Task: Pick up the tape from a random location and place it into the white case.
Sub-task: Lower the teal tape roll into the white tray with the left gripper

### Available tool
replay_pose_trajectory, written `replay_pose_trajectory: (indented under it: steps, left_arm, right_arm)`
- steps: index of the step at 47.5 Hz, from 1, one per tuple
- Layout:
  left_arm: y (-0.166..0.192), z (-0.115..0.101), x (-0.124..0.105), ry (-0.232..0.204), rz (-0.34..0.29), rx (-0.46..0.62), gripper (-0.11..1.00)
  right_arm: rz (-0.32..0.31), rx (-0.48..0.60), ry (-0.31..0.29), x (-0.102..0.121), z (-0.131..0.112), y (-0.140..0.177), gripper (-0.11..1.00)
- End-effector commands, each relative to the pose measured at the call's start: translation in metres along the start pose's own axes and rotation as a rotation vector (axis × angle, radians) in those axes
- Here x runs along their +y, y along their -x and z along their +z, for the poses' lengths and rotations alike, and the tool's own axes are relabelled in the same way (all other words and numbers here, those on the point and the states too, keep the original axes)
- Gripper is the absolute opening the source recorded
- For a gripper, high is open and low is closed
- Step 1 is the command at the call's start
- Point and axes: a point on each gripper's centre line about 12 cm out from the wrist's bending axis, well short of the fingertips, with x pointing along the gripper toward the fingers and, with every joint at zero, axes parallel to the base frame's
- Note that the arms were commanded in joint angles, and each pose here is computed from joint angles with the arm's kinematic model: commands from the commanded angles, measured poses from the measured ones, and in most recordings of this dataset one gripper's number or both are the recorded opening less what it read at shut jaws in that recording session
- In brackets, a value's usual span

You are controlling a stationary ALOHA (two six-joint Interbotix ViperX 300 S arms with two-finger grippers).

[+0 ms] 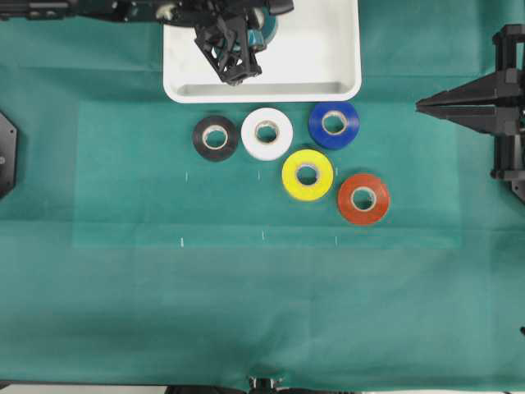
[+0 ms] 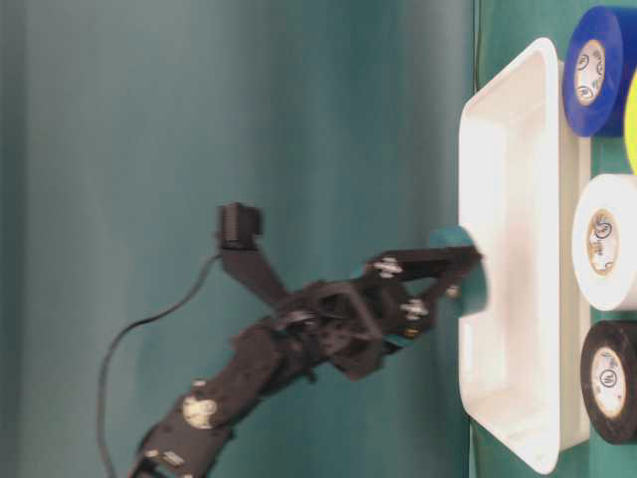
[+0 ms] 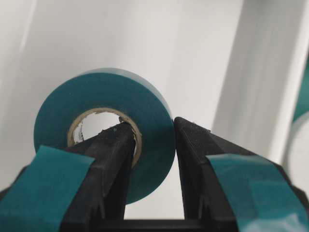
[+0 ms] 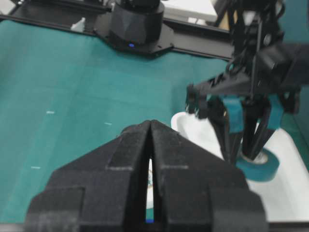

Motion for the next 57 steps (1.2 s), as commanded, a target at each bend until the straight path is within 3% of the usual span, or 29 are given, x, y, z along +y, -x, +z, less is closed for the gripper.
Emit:
replay_pose_trajectory:
  steps: [1,20,51,53,57]
  left_arm:
    - [-0.003,-0.001,0.004,0.009,0.007,-0.019,0.23]
    - [-0.027,-0.011,0.01,0.022,0.012,0.024,0.24]
    - [-0.027,-0.01,0.009,0.029,0.009,0.025,0.24]
    - [-0.027,-0.01,0.009,0.028,0.008,0.027,0.3]
    - [-0.025,-0.008,0.007,0.021,0.005,0.022,0.55]
  right_arm:
    - [-0.002,-0.024,0.003,-0.001,0.01,-0.002,0.0]
    - [-0.002,-0.014,0.003,-0.001,0.007,-0.004,0.0]
    - [-0.002,-0.017,0.003,-0.001,0.008,-0.004,0.0]
    - [-0.002,-0.018,0.003,-0.001,0.008,-0.004,0.0]
    - [-0.002,-0.017,0.003,-0.001,0.008,-0.004,0.0]
